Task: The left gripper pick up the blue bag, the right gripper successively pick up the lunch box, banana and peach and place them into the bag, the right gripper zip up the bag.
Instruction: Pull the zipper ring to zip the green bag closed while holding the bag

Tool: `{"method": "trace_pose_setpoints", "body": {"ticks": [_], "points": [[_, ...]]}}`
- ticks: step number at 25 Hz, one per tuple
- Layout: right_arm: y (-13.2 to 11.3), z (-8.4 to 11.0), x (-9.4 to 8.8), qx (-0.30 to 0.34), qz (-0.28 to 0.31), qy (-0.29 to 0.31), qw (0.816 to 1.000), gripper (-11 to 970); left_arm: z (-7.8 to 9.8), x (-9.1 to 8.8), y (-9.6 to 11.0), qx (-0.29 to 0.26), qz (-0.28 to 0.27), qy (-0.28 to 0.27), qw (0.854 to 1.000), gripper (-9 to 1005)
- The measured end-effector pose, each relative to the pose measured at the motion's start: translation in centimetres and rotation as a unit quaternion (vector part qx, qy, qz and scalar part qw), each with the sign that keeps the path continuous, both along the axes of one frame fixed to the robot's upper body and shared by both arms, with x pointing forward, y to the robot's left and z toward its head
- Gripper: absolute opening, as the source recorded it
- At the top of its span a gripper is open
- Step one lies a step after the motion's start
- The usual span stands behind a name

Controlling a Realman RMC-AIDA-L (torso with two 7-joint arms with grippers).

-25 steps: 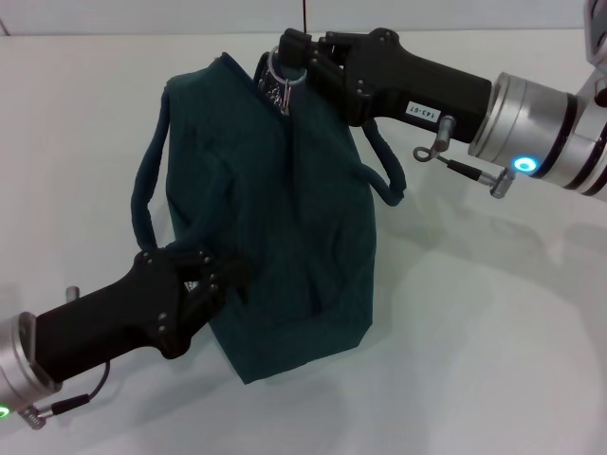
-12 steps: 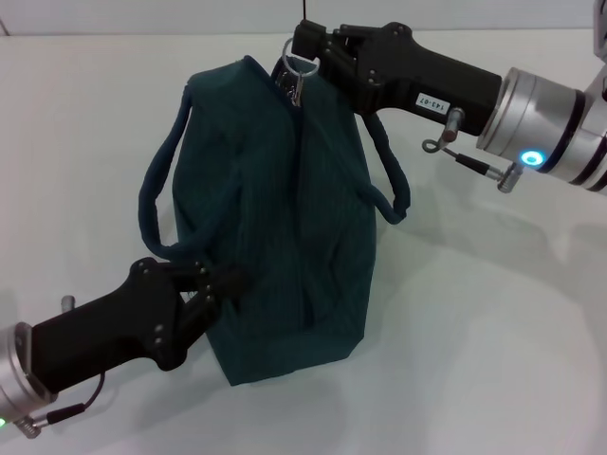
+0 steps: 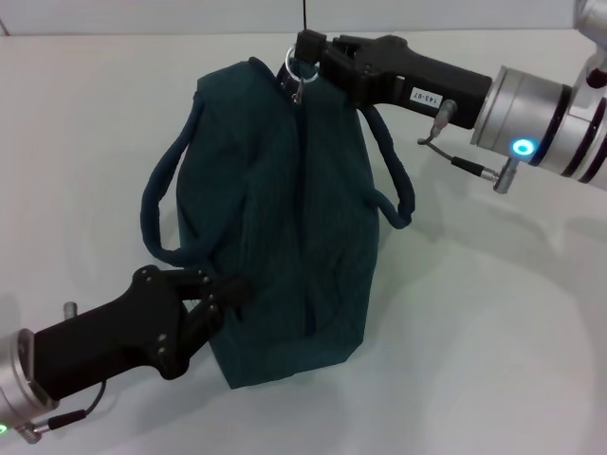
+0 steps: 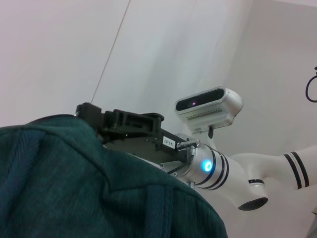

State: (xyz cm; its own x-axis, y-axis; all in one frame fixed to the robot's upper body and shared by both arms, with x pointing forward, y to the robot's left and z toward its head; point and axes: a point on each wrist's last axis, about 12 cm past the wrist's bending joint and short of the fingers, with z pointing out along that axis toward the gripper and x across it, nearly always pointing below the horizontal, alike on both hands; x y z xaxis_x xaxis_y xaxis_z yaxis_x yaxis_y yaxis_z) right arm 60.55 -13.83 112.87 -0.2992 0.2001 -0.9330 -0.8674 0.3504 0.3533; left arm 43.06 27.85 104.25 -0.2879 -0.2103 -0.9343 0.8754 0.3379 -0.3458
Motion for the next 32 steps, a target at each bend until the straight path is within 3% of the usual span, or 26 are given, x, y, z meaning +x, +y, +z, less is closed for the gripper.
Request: {"method": "trace_pose_setpoints", "body": {"ticks": [9,26,32], "points": [[0.6,0.5,0.5,0.015,0.014,0.045,0.999,16,0.0,0.1,0.0,0.005,-0.004,0.000,1.000,41],[-0.5,0.2,2.0,-0.003,-0.053,0.036,0.998,17,-0.5,-0.7,0.0,0.022,-0.017,-0.004,1.000,71],[-0.6,0.0,2.1,-0.008,-0.065,0.031,0.997,17,-0.6,-1.1,0.4,0.017,0.002,-0.002,1.000,94]]}}
